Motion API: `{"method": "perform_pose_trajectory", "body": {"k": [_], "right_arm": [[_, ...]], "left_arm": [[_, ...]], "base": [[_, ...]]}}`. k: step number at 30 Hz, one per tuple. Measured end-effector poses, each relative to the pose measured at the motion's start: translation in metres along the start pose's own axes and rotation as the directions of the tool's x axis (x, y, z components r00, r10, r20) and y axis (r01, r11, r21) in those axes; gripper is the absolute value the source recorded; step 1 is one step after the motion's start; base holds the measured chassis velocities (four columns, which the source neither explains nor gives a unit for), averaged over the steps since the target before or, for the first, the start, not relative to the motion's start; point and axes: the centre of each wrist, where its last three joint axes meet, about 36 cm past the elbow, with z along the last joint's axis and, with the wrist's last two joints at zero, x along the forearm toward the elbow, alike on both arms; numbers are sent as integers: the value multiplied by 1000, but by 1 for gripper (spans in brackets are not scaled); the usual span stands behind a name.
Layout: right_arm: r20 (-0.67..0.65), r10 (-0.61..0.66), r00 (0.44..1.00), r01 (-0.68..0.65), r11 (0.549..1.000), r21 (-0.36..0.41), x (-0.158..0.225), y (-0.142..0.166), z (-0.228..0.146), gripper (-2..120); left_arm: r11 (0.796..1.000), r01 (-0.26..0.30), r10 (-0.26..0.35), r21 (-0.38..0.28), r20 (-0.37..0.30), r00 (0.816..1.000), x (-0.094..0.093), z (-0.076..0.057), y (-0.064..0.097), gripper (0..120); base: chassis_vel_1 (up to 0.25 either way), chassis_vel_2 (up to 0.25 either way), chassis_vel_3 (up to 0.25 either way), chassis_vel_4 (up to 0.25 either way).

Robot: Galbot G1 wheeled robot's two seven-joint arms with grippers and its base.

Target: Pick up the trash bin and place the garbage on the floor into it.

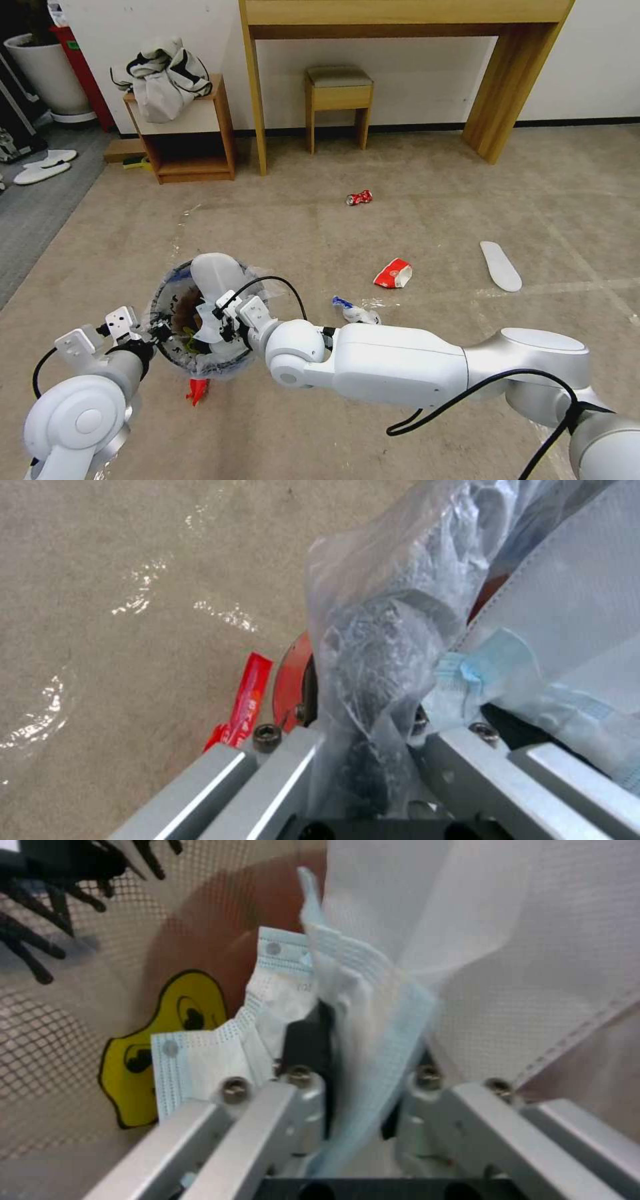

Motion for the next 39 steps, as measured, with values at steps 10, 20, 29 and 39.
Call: {"method": "perform_pose_trajectory", "body": {"k": [10, 20, 29, 39], "right_arm": [[18, 1, 1000, -1, 1000, -2, 9, 0, -5, 55], [45, -7, 999, 8, 1000, -19, 23, 2, -17, 96], [100, -12, 995, 17, 998, -54, 47, -5, -42, 100], [101, -27, 994, 34, 997, -63, 62, -3, -45, 100]], "left_arm": [[1000, 8, -8, 1, -5, 1000, -4, 1, 2, 0], [1000, 15, -15, 4, -11, 1000, -7, 2, 3, 0], [1000, 20, -20, 4, -13, 1000, -9, 2, 5, 0], [1000, 20, -20, 5, -10, 1000, -11, 1, 5, 0]], "base": [[0, 0, 0, 0], [0, 0, 0, 0], [0, 0, 0, 0], [0, 0, 0, 0]]}}
